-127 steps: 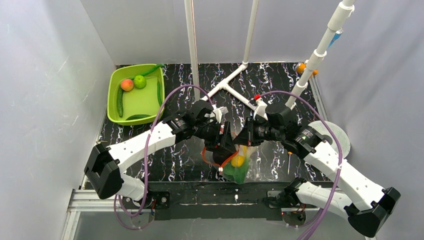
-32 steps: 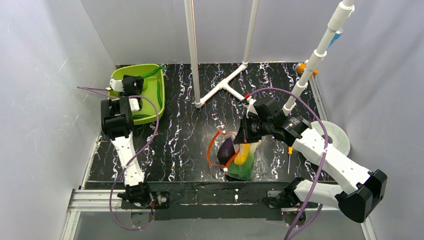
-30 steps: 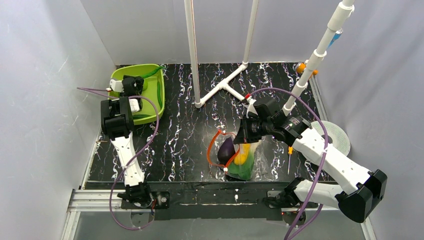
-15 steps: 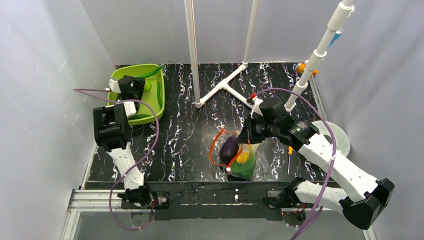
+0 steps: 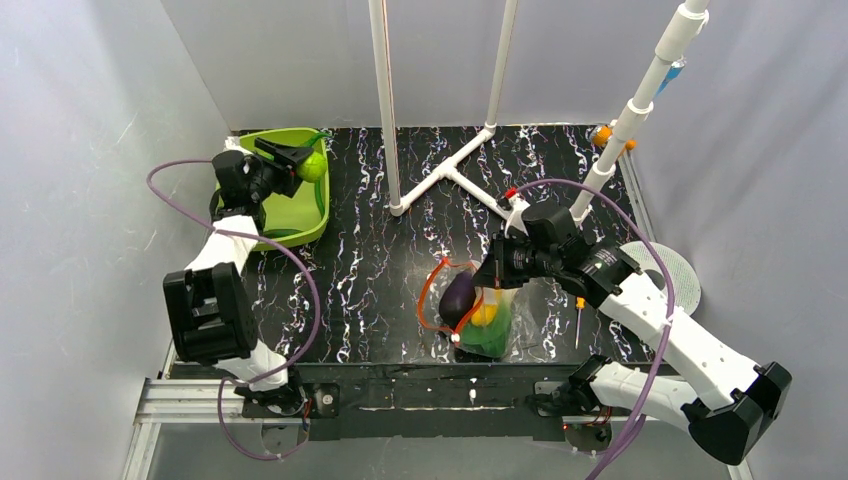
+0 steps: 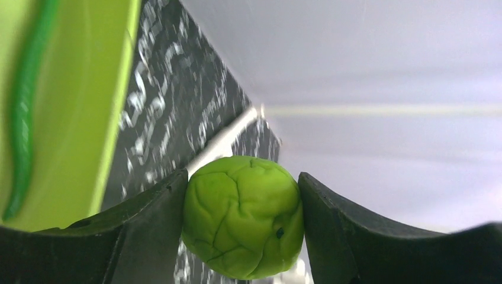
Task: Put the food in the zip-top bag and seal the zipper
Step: Pick up the fake vegetable from the bin, then place the fake vegetable in the zipper food storage bag.
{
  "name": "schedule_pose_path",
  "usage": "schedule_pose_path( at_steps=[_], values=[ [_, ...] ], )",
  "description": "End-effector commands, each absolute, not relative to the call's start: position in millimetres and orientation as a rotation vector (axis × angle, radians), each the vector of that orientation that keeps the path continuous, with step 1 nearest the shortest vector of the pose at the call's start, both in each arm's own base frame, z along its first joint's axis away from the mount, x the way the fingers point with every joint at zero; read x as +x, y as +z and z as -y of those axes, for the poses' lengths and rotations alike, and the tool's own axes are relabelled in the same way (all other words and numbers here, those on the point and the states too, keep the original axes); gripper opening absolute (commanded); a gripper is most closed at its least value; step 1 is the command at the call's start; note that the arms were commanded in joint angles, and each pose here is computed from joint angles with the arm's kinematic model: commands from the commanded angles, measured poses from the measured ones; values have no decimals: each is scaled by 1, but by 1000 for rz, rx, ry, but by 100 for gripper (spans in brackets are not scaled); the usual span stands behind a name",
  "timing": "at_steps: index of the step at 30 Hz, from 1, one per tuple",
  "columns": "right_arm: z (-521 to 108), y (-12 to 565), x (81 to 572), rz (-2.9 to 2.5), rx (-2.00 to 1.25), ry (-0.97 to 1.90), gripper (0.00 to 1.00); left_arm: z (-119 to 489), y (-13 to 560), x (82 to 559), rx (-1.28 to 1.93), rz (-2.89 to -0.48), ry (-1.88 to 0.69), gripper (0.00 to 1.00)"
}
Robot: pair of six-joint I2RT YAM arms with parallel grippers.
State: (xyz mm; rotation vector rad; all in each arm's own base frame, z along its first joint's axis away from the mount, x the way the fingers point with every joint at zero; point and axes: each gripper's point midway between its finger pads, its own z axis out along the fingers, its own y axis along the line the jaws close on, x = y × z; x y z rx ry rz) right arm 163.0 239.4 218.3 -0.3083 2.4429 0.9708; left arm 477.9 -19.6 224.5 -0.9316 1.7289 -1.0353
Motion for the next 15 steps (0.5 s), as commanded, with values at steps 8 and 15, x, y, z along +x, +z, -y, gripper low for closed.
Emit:
schedule_pose_path(
  at_steps=[8, 15],
  values=[
    [-255, 238, 169, -2347, -305, 1090, 1, 178, 240, 279, -210, -2134, -1526, 43],
    [-271, 257, 165, -2298, -282, 1246, 1, 297, 195, 143, 353, -2371, -1469, 47]
  ],
)
